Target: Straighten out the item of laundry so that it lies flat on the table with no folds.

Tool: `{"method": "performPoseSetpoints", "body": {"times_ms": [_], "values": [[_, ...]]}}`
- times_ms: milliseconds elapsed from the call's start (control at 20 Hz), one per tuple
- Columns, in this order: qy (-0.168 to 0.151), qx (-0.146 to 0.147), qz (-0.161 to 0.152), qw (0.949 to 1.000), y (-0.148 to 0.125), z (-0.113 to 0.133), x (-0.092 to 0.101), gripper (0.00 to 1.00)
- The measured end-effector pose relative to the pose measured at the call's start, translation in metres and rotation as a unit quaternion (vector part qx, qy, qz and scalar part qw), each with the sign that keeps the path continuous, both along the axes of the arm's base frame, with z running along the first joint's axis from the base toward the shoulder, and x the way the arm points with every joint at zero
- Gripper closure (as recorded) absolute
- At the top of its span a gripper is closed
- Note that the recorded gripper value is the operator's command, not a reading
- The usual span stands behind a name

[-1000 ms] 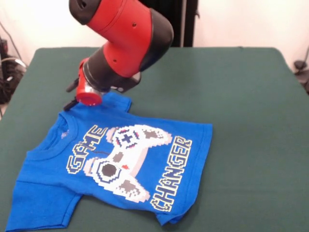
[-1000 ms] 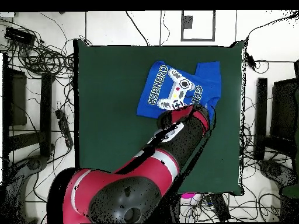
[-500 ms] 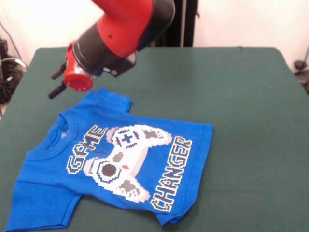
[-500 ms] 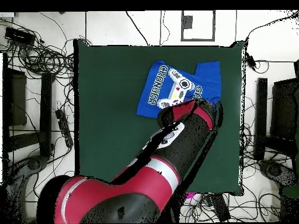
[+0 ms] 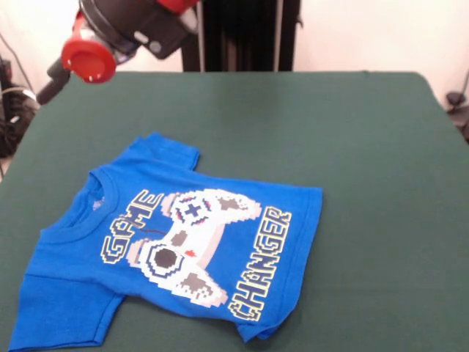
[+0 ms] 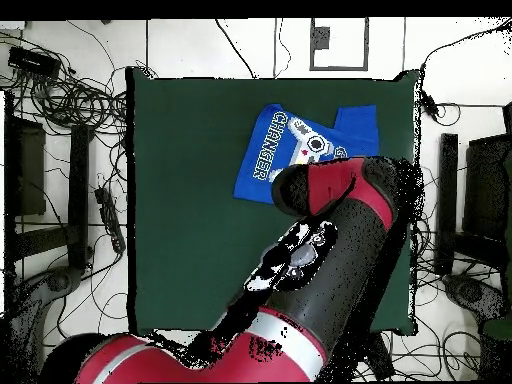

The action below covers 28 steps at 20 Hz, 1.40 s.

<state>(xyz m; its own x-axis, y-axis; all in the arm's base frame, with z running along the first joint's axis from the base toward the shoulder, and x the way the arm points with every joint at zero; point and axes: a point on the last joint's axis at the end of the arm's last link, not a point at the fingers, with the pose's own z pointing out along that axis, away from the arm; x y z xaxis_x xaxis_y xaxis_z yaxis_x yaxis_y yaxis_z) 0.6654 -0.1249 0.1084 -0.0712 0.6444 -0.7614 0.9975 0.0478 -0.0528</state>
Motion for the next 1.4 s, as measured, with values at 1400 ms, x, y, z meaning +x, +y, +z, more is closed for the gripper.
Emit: {"method": "performPoseSetpoints", "body": {"times_ms": [1400], "values": [[-0.018, -0.010, 0.062, 0.9979, 0.075, 0.010, 0.052, 0.00]]}}
